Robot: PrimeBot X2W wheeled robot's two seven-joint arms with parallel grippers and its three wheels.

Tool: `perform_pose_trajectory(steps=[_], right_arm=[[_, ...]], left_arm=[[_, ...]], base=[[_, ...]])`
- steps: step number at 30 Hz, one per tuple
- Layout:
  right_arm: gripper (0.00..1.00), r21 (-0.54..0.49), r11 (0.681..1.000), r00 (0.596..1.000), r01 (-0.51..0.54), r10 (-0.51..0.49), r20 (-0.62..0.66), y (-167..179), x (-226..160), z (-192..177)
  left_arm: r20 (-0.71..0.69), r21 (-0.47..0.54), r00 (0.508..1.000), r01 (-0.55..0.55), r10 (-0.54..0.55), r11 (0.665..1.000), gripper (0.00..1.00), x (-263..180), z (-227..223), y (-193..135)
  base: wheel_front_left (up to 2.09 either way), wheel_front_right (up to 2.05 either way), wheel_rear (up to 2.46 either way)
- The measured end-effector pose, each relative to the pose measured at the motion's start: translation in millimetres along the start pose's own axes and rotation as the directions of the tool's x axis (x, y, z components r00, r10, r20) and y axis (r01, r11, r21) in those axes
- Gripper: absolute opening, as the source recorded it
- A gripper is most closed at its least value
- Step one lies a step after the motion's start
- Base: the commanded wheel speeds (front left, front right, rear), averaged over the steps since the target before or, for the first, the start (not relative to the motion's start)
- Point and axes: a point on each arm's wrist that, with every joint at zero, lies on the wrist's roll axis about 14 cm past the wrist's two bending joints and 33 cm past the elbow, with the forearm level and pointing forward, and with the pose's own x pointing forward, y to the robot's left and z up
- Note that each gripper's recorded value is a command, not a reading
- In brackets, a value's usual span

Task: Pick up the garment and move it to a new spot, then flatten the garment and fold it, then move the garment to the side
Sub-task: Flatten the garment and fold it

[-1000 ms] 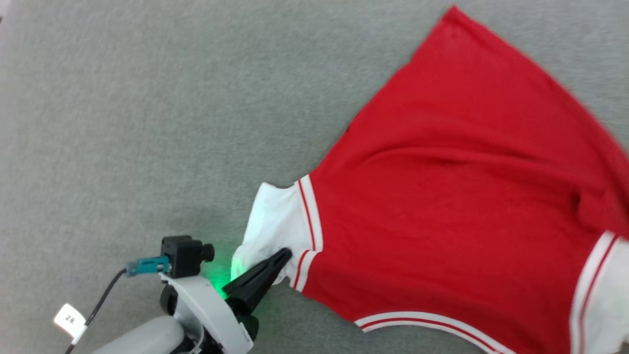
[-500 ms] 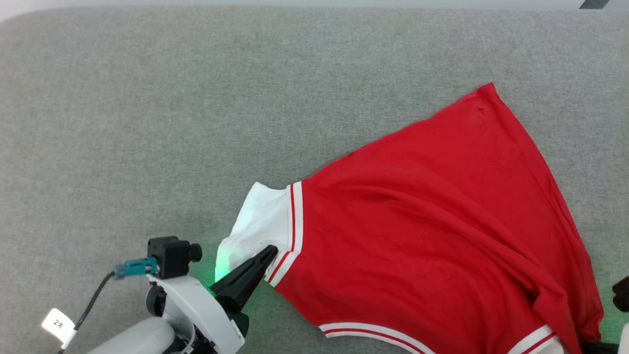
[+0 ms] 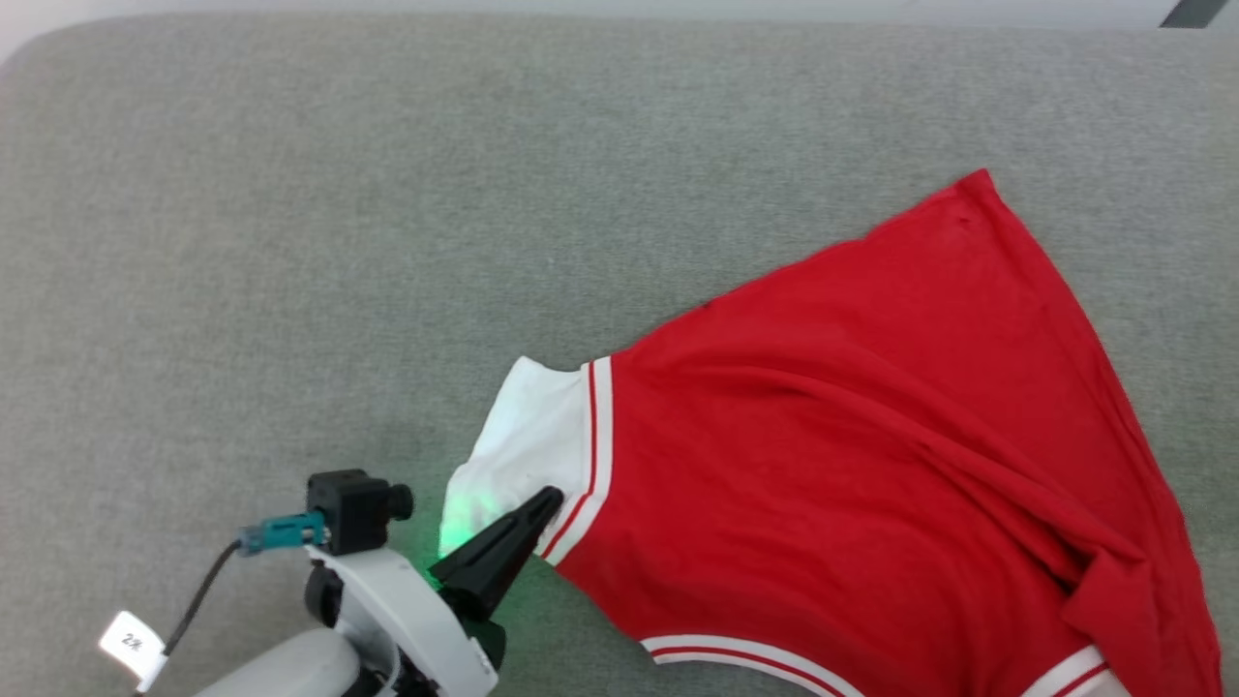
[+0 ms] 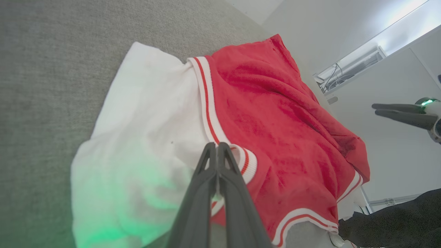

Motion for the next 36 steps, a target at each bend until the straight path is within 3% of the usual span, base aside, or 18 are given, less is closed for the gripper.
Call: perform_pose_trajectory(steps=[5,9,17,24,26,28,36], right_arm=[[1.00,-0.064,0.994,0.972,0.090,-0.074,0.222,-20,-5,77],[1.00,-0.106,0.988,0.949,0.109,-0.071,0.308,-17,23,119],[1.00,-0.145,0.988,0.987,0.059,-0.036,0.155,-3,126,133],[1.00,-0.191,0.982,1.000,0.016,-0.015,0.006,5,187,116],[0.40,-0.198,0.980,1.000,0.000,-0.003,-0.017,7,194,116],[0.00,-0.196,0.980,1.000,-0.021,0.016,-0.027,10,199,117],[0.00,-0.110,0.993,0.995,-0.046,0.056,0.086,14,193,137]], left_arm=[[0.015,-0.002,1.000,0.009,-0.009,1.000,0.00,1,1,-4],[0.019,0.000,1.000,0.018,-0.018,1.000,0.00,8,2,-4],[0.017,-0.013,1.000,0.008,-0.008,1.000,0.00,21,-2,3],[0.024,-0.036,0.999,-0.023,0.024,0.999,0.00,24,-7,15],[0.027,-0.046,0.999,-0.035,0.036,0.998,0.00,23,-8,18],[0.034,-0.053,0.998,-0.045,0.046,0.998,0.00,23,-7,22],[0.075,0.002,0.991,-0.113,0.112,0.994,0.00,19,12,43]], base=[[0.00,0.00,0.00],[0.00,0.00,0.00],[0.00,0.00,0.00],[0.00,0.00,0.00],[0.00,0.00,0.00],[0.00,0.00,0.00],[0.00,0.00,0.00]])
